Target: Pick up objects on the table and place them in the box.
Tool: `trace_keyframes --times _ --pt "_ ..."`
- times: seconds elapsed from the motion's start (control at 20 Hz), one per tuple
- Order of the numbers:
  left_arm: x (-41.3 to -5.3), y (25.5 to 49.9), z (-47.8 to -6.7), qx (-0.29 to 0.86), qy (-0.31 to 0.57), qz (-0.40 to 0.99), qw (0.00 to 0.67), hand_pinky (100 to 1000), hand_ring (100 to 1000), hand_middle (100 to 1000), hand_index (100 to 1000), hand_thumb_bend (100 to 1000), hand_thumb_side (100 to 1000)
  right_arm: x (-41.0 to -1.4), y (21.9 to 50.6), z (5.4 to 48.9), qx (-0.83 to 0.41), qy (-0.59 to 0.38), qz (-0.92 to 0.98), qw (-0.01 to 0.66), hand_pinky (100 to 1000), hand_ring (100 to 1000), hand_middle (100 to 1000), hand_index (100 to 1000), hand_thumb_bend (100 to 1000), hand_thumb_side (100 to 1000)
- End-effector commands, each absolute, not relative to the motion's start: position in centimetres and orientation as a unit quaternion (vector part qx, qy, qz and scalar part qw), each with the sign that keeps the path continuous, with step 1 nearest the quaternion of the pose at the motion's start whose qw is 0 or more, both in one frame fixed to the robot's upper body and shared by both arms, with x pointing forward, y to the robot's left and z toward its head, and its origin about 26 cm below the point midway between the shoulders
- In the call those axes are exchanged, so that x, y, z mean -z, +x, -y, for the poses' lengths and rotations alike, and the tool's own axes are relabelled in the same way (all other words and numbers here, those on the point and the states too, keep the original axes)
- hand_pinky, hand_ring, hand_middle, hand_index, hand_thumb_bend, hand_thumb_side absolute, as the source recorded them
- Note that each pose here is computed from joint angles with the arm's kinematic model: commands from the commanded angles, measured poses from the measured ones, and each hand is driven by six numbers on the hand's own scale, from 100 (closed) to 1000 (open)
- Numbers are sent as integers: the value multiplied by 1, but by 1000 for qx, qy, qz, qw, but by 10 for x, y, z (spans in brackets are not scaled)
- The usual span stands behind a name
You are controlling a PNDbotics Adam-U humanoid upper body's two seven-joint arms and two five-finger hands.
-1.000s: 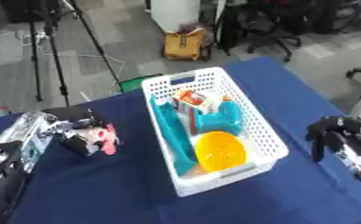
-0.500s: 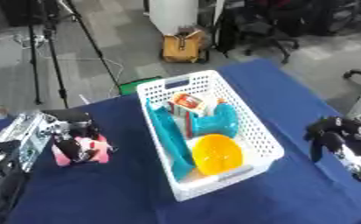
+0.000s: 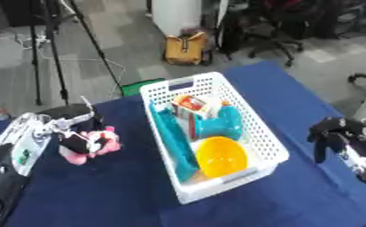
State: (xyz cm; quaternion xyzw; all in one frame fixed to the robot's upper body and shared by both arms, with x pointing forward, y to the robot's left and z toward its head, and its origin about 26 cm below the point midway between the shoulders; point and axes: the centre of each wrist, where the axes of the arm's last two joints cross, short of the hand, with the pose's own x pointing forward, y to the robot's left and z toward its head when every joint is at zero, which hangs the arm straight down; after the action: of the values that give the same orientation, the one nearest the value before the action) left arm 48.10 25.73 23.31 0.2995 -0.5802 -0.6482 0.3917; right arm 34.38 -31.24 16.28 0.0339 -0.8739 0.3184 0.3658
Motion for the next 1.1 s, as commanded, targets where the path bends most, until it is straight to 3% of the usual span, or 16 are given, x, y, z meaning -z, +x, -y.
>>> trace_keyframes --times 0.05,0.25,0.55,0.6,0.7,0.95,1.05,1.1 --pt "-273 472 -253 630 312 621 345 539 271 125 602 100 217 -171 342 316 -324 28 877 355 342 372 556 719 100 545" --pt "-289 464 -233 615 300 661 308 540 273 126 602 100 222 -171 342 315 -325 31 876 355 342 373 556 719 100 545" --pt "-285 463 -194 593 284 703 272 545 297 155 610 100 210 -170 343 313 -326 36 876 354 343 373 557 719 100 546" --pt "-284 462 -186 589 281 710 264 561 350 199 622 100 146 -170 343 313 -326 38 876 353 344 373 557 719 100 546" --pt "-281 461 -170 576 274 730 246 564 365 215 626 100 100 -170 343 311 -327 41 876 353 344 373 557 719 100 546" --pt "-270 456 -142 547 278 764 199 565 375 235 632 100 100 -171 344 310 -328 45 876 351 344 373 557 719 100 546" --pt "-267 453 -133 543 278 772 177 578 412 296 660 142 100 -171 344 309 -329 46 876 351 345 374 558 720 100 547" --pt "-264 452 -130 546 279 772 168 609 471 362 693 199 100 -171 344 309 -329 46 875 351 345 373 558 720 100 547"
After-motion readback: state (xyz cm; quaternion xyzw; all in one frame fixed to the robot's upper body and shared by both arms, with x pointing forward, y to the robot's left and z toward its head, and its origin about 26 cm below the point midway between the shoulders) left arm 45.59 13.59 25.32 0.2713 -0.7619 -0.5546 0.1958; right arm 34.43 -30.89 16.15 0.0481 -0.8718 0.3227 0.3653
